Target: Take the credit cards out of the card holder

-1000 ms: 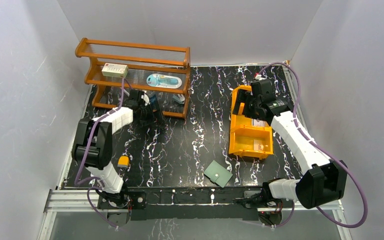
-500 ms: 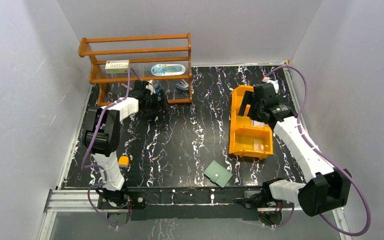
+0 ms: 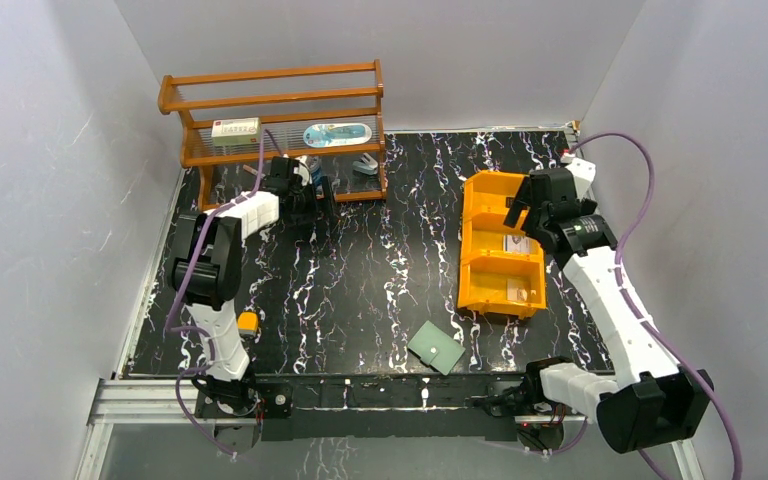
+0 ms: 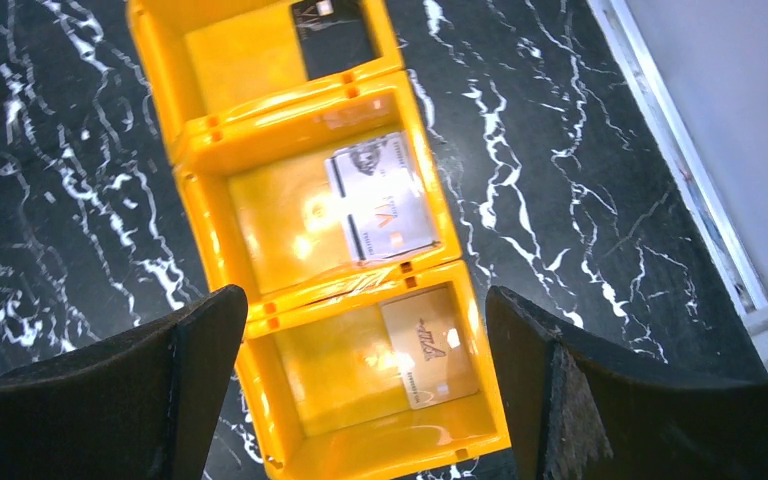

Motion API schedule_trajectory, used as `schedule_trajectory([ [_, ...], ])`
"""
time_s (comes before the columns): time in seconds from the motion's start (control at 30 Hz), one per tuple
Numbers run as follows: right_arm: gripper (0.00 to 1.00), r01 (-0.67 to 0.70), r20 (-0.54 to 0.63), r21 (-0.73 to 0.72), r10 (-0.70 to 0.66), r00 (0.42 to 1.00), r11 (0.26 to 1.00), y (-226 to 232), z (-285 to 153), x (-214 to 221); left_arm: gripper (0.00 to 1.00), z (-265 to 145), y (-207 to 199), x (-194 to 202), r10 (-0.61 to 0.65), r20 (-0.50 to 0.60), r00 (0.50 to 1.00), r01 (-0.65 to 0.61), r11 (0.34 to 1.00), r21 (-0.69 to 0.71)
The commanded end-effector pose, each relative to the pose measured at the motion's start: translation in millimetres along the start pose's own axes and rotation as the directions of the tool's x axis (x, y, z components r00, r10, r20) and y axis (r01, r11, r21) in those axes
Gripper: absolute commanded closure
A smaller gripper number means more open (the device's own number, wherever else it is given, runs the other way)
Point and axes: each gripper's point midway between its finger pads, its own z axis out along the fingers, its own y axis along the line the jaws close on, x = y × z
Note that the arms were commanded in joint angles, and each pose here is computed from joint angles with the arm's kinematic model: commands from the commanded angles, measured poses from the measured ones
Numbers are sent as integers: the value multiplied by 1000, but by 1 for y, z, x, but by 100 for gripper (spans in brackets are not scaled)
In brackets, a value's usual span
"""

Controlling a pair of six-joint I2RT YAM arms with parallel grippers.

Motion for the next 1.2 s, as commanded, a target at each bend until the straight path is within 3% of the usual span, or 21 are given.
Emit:
schedule_trajectory([
  [0.0,1,-48,-40,37,50,998,998,-17,9,0,10,-17,27,17,23,-16,1000,-25,992,-125],
  [0.23,2,-121,-140,55,128,982,991,-36,28,15,7,-40,69,30,-15,23,1000,20,963,-268],
  [0.4,2,-201,-226,48,207,952,978,-50,52,28,7,-43,93,18,-15,39,999,25,958,-284],
  [0.63,2,-285,-342,-100,236,909,953,-25,84,29,7,-31,117,-4,67,17,998,-57,938,-342],
  [0.93,2,-305,-373,-88,252,893,948,-21,113,20,7,-12,128,-16,62,20,998,-52,946,-319],
  [1.17,2,-308,-394,-161,225,891,938,-3,132,2,7,-12,128,-17,43,9,999,-38,950,-310],
])
